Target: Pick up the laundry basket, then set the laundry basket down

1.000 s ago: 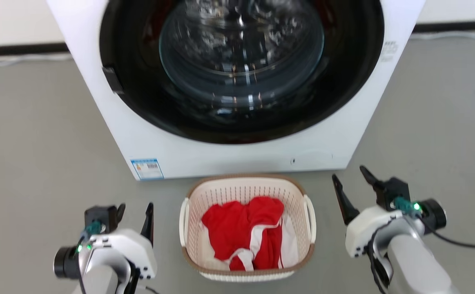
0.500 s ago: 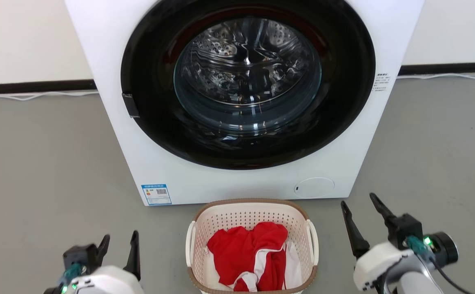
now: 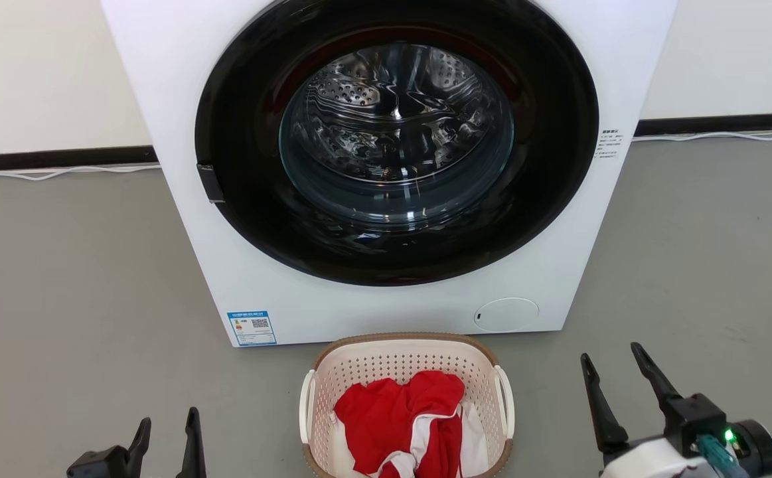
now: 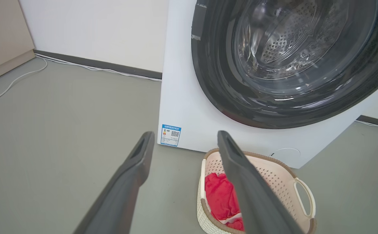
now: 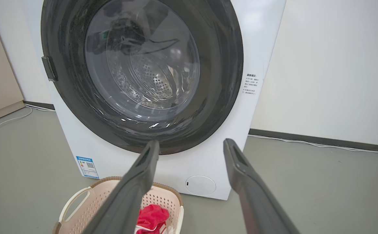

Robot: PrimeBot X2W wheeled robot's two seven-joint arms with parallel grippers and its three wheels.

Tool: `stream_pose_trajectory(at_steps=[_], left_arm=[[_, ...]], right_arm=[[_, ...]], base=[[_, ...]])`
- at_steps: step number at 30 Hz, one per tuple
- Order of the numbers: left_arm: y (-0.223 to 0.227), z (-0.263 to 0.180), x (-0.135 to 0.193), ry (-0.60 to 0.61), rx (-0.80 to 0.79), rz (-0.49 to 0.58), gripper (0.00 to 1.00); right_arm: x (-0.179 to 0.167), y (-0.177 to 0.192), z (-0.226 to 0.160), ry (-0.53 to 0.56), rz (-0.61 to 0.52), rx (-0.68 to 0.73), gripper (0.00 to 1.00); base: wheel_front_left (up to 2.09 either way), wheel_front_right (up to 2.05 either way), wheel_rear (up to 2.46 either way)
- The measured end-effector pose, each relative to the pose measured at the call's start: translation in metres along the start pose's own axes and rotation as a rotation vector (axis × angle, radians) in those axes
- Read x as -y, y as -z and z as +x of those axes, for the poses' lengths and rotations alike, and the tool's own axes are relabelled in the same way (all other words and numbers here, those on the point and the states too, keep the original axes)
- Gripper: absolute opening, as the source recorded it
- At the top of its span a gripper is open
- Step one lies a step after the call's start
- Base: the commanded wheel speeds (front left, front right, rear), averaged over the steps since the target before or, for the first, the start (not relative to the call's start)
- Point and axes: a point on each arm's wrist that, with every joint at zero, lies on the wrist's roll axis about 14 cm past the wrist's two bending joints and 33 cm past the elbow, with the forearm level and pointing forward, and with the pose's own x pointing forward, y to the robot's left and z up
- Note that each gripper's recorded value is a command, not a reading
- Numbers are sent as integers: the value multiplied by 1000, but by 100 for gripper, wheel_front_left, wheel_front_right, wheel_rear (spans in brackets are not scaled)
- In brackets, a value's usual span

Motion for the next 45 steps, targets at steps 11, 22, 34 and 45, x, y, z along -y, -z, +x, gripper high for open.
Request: stream_pose_trajectory(at_steps=[11, 22, 34, 45], left_arm=[[-11, -1, -5, -23, 39, 15, 0], [20, -12, -9, -60, -64, -74, 0], [21, -10, -10, -78, -79, -202, 0], [21, -9, -10, -89, -91, -306, 0]], right_arm=[[4, 3, -6, 14, 1, -6, 0], [4, 34, -19, 39, 106, -110, 0], [8, 35, -17, 79, 262, -113, 0], [12, 34, -16, 109, 392, -113, 0]], base=[[0, 0, 0], [0, 0, 0], [0, 0, 0], [0, 0, 0]])
